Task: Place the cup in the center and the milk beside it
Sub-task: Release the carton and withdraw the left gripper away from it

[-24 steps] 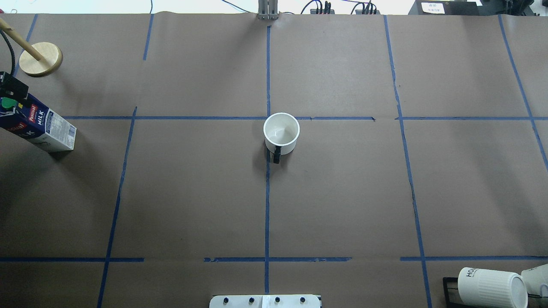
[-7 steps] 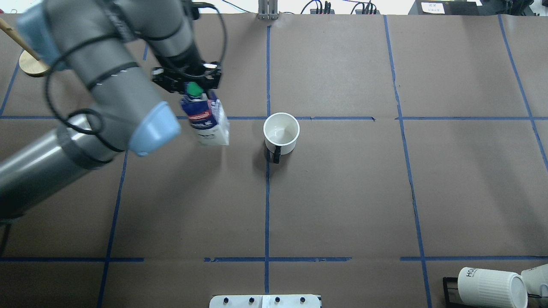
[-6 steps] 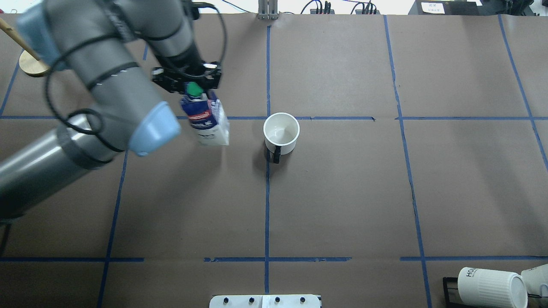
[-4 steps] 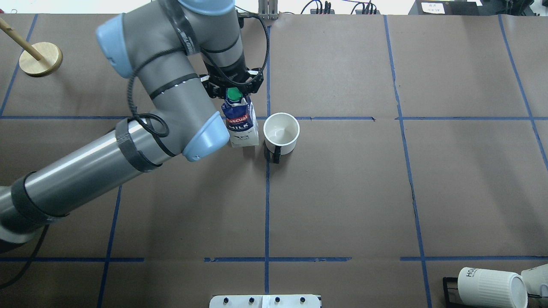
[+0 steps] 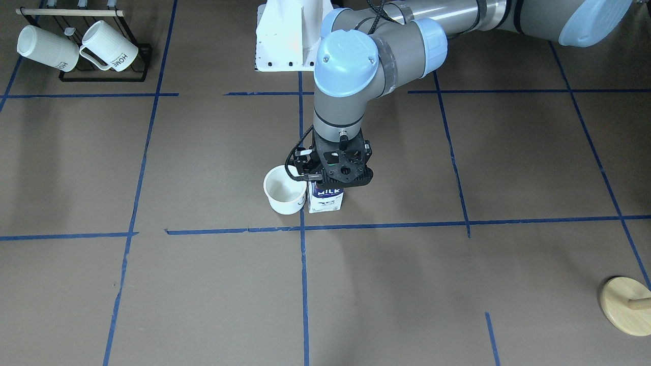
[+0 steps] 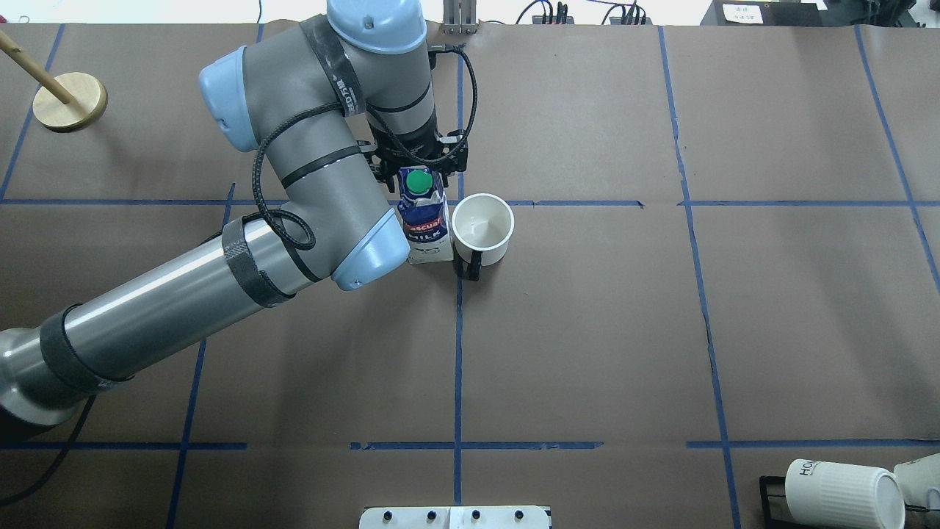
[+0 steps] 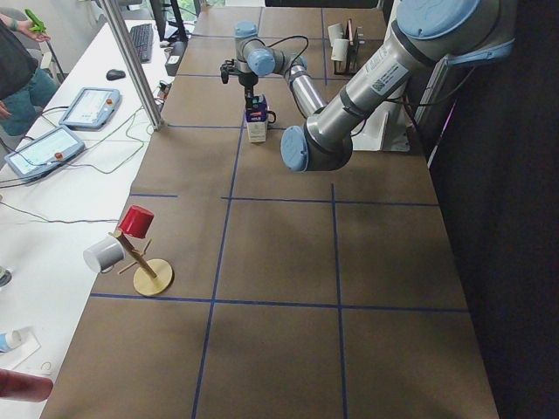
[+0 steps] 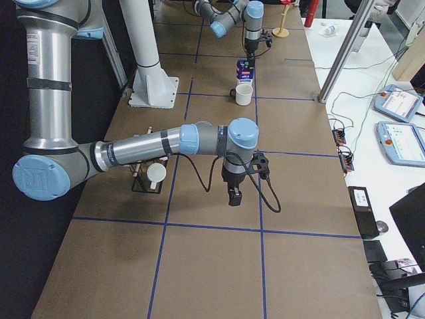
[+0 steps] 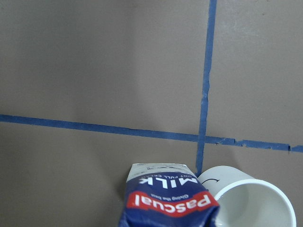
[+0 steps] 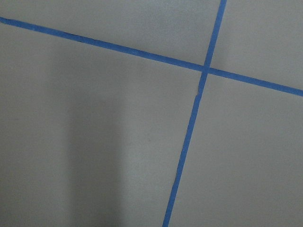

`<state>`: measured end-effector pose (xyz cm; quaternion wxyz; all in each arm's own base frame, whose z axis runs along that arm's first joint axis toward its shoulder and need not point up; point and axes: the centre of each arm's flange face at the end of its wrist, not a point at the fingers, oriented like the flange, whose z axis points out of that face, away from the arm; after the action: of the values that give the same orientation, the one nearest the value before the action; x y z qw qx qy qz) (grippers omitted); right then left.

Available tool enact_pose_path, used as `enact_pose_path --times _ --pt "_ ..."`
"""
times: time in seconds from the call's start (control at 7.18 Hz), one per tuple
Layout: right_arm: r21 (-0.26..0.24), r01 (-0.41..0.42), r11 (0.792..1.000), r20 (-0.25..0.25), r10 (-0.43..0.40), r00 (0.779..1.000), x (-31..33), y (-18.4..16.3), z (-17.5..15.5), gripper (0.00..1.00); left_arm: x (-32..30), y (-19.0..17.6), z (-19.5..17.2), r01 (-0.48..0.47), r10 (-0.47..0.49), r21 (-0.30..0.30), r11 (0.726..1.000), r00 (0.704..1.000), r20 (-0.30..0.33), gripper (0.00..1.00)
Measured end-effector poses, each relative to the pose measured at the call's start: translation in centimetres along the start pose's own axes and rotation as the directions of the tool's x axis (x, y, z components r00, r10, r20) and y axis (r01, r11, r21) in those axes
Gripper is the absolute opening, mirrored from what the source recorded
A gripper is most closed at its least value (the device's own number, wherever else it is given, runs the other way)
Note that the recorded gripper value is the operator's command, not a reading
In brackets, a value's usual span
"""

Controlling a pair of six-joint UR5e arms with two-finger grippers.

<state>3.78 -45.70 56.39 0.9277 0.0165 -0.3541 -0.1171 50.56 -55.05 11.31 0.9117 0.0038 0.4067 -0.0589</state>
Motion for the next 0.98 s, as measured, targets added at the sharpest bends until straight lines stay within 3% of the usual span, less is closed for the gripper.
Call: enact_pose_path --times 0.28,0.56,0.98 --pt "0.001 0.000 1.000 0.001 0.000 1.000 0.0 0.0 0.0 1.00 -0.4 -0.2 -2.5 -0.008 0.008 0.013 1.000 1.000 -0.009 1.00" --pt "0.001 0.001 1.000 0.001 -0.001 1.000 0.0 0.0 0.0 1.00 -6.1 -1.6 -8.1 -0.105 0.105 0.004 0.994 0.994 0.023 1.00" --pt "-0.005 -0.003 1.000 0.001 0.003 1.000 0.2 0.0 0.2 1.00 -30.3 -3.3 -12.6 -0.354 0.355 -0.038 0.934 0.935 0.006 1.00"
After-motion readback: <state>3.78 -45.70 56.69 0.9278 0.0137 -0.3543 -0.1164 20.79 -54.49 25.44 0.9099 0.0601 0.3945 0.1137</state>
